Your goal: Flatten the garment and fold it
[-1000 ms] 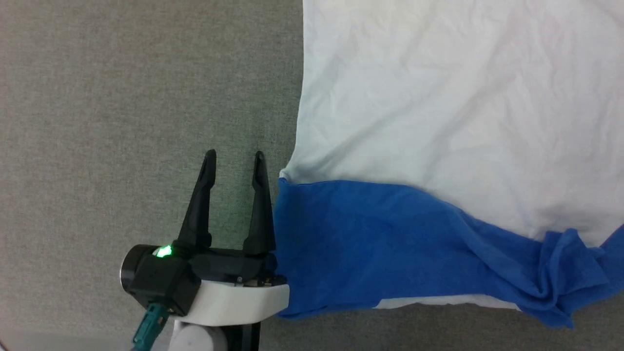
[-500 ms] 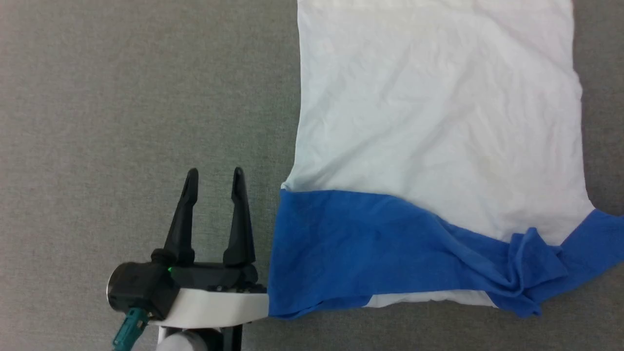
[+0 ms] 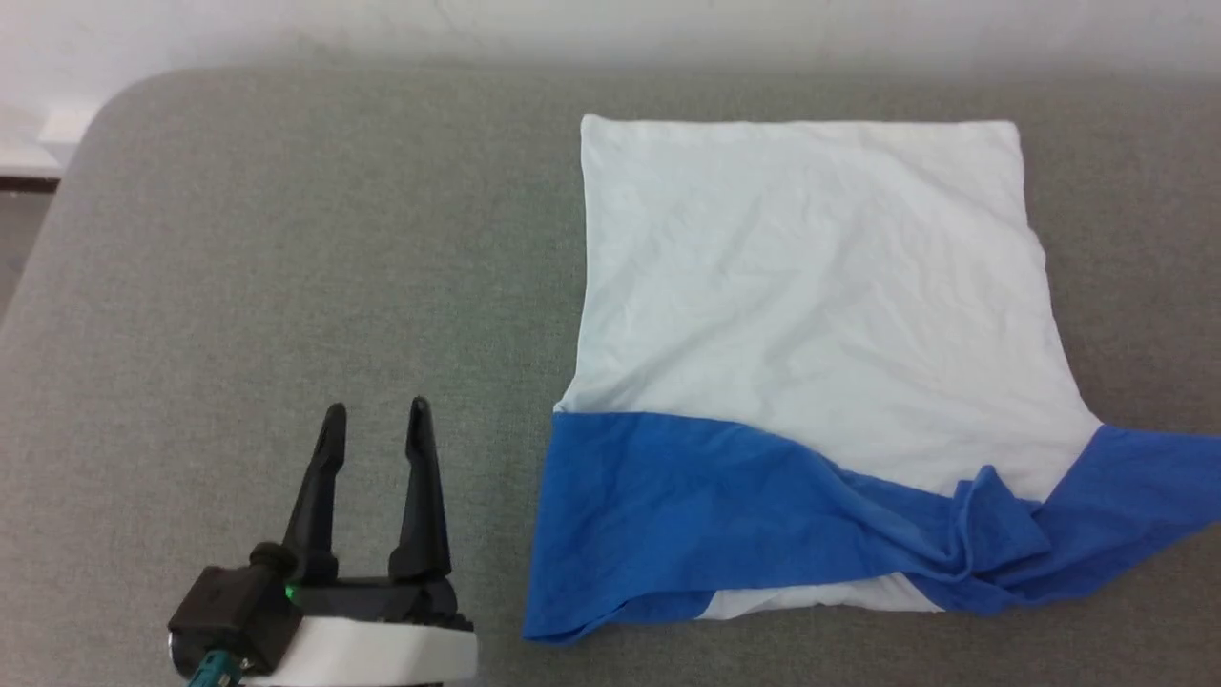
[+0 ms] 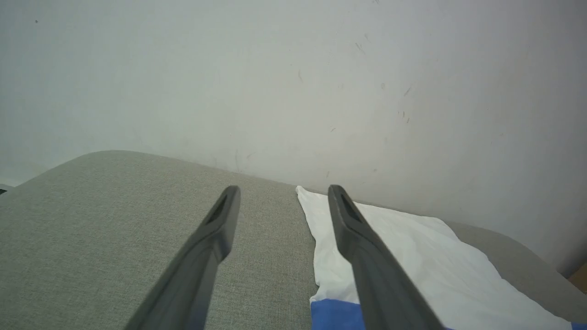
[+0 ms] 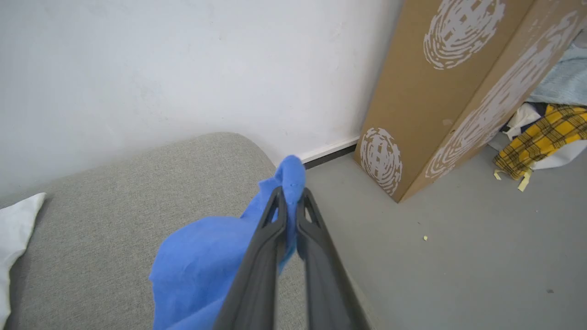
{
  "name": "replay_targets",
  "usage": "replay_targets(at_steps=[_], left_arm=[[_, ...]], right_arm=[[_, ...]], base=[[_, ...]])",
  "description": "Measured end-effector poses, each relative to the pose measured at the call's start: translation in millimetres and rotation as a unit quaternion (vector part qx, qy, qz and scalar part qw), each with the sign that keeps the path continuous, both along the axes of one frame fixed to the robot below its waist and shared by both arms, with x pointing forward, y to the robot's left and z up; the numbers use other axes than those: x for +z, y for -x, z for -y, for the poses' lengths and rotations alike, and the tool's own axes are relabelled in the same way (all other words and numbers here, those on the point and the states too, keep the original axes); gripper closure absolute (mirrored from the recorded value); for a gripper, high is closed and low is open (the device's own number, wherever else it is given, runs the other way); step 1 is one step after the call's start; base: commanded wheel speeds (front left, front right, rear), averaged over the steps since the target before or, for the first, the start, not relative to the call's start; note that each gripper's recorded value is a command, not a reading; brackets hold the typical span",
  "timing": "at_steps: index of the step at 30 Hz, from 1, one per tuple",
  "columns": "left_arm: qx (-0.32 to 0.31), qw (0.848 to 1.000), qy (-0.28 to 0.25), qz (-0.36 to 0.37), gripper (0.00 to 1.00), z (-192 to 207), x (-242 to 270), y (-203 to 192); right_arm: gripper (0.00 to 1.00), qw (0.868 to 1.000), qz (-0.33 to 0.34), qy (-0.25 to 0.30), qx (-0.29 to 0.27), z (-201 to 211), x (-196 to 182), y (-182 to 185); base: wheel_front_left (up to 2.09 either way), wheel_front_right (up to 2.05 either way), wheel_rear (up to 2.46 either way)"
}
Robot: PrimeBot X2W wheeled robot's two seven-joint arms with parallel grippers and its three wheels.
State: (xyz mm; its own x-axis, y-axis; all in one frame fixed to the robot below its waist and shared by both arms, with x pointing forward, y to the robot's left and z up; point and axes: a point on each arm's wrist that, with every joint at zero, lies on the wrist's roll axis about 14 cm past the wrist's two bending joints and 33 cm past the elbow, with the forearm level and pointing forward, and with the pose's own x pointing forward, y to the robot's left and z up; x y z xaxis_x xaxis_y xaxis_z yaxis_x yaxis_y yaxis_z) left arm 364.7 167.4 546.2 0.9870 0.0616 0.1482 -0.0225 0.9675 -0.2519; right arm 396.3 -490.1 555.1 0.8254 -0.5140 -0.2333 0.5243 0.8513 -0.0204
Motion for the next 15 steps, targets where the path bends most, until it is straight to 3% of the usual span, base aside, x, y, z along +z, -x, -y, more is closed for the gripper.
replay_targets(at_steps=[8,15], left_arm=[[0.011,1.000,-0.004,0.016,0.00,-14,16,24],[0.015,1.000,-0.004,0.027,0.00,-18,26,34]], right_arm=[[1.00,0.999,0.018,-0.003,-0.034,11,6,44],[1.00,0.999,0.045,0.003,0.017,-22,24,28]], base=[[0.00,0.00,0.00],[0.00,0.00,0.00]])
